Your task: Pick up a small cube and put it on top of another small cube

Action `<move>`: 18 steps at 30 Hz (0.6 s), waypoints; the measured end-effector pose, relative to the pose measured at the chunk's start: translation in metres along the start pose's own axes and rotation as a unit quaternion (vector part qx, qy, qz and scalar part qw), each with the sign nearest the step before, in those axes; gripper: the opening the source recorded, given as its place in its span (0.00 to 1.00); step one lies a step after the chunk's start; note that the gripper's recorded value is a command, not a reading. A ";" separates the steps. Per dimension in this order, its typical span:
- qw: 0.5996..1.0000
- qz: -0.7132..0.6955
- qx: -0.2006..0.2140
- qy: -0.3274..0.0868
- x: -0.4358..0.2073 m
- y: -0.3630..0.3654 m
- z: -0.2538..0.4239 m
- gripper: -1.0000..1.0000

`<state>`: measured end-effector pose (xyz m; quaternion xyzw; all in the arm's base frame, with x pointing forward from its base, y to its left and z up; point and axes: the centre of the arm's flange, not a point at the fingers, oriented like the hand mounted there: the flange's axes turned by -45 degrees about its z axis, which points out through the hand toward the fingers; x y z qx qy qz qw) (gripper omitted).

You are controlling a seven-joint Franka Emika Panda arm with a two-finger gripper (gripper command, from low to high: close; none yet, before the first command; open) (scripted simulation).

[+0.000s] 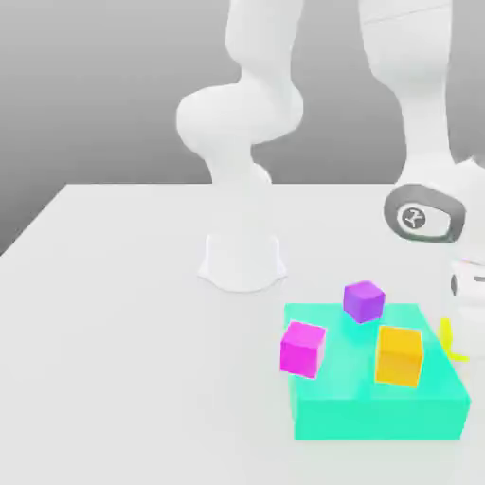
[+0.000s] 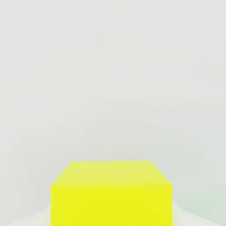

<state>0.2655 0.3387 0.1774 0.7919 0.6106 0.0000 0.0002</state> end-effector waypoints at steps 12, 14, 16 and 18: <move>0.998 0.066 0.001 0.000 -0.094 0.139 -0.124 0.00; 0.998 0.067 0.001 0.000 -0.097 0.141 -0.100 0.00; 0.998 0.067 0.001 0.000 -0.098 0.142 -0.088 1.00; 0.998 0.067 0.001 0.000 -0.098 0.142 -0.088 1.00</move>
